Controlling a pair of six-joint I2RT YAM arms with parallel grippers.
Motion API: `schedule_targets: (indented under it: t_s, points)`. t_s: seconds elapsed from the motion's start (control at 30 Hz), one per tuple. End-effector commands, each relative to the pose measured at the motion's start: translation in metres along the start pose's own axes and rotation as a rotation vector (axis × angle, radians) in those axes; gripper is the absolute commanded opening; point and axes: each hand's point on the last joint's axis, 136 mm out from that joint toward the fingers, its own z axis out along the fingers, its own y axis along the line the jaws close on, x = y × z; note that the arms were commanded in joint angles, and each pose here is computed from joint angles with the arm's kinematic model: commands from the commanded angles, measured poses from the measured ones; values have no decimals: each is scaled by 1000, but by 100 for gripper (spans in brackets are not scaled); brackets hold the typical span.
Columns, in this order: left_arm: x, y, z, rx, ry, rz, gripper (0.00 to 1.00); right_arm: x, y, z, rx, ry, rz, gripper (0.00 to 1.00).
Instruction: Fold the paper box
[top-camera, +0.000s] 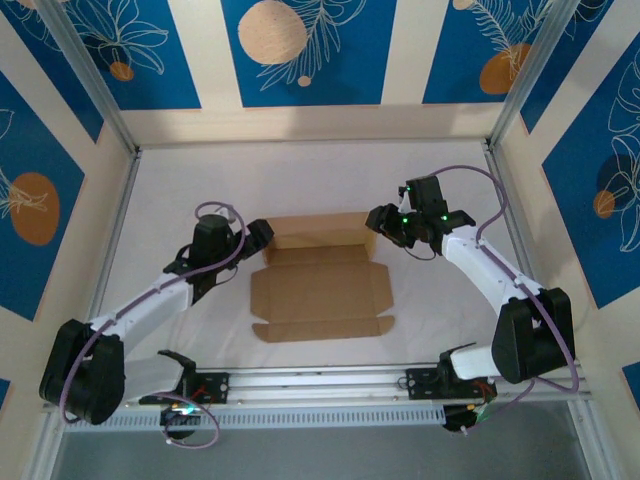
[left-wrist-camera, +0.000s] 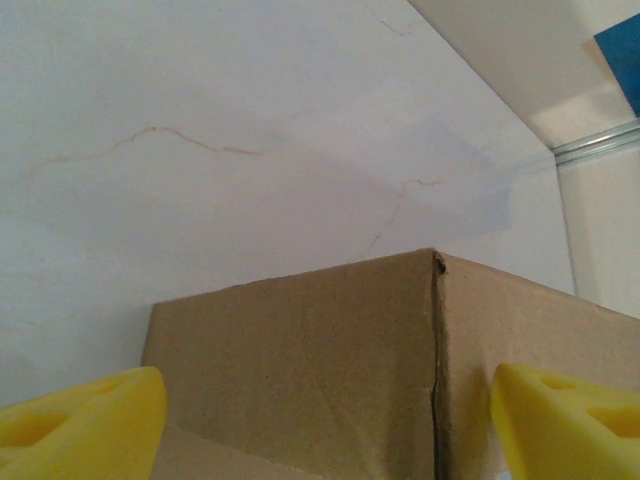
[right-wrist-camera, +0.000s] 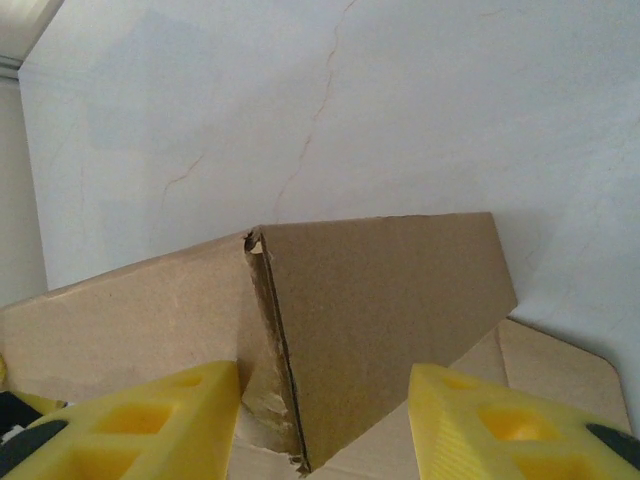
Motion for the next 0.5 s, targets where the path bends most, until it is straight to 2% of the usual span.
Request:
schedule_targets:
  t_s: [0.0,0.23,0.47]
  points:
    - [21,12,4,-1,69,-109,84,20,-4,5,2,73,30,50]
    - [10,-6,12,123,14,-229,84,24,6,6,-57,97,81,50]
    - [1,-11,22,214,-77,-347,76,29,21,8,-154,128,169,49]
